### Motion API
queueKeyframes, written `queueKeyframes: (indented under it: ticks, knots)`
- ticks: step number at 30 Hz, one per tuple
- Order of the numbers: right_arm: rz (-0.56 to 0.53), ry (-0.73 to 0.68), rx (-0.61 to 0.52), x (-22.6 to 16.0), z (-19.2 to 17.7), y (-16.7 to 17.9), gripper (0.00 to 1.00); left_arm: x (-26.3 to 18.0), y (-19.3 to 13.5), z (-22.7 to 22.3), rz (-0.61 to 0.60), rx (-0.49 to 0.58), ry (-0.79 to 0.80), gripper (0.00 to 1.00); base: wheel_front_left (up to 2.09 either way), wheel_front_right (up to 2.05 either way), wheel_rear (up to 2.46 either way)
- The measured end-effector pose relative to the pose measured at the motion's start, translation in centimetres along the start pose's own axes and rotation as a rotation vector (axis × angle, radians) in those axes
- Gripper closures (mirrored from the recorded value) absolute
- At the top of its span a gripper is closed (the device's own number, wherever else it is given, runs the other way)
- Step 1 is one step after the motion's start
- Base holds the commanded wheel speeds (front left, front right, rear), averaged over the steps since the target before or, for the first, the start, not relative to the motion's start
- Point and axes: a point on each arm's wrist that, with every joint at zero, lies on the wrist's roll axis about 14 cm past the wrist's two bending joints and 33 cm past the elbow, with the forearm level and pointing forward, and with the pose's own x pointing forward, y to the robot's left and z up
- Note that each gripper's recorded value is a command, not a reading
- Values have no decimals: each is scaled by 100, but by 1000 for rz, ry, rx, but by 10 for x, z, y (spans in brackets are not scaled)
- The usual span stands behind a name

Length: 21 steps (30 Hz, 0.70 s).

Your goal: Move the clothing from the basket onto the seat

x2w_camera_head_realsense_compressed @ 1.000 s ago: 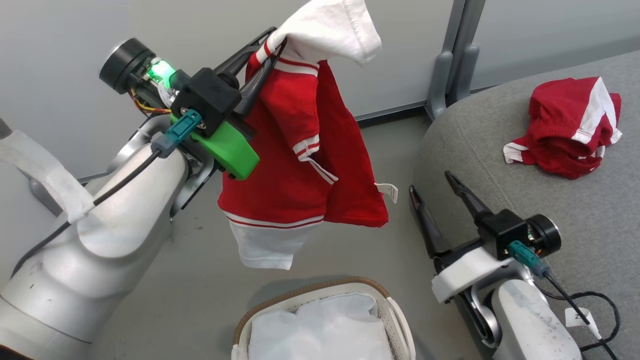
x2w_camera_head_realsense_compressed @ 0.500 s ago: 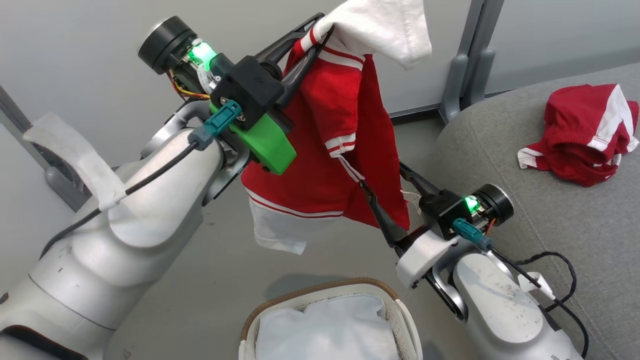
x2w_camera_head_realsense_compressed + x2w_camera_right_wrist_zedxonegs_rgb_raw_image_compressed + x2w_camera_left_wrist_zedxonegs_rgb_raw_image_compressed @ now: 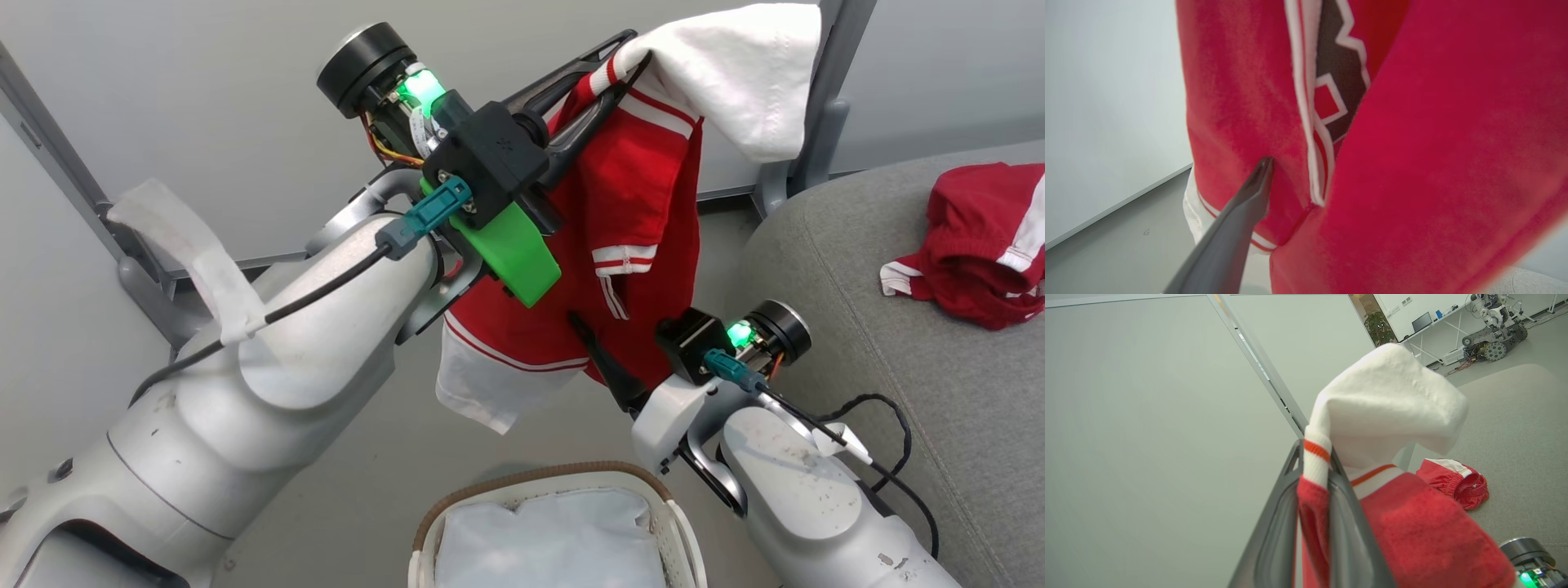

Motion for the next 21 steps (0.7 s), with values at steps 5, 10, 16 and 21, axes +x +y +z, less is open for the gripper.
queueKeyframes:
  ticks: [5,10,16,21]
  knots:
    - [13,-17,11,5,6,4,100,-6,4,0,15,-15,6,100,0,0,0]
    - [-12,-35,20,6,11,-4,100,-21,16,-21,89,-96,43,100,0,0,0]
    - [-93,-53,42,-1,14,-29,100,-51,16,-66,216,-266,116,57,0,0,0]
    - [-158,-68,42,-5,17,-49,100,-72,-3,-94,285,-407,162,0,0,0,0]
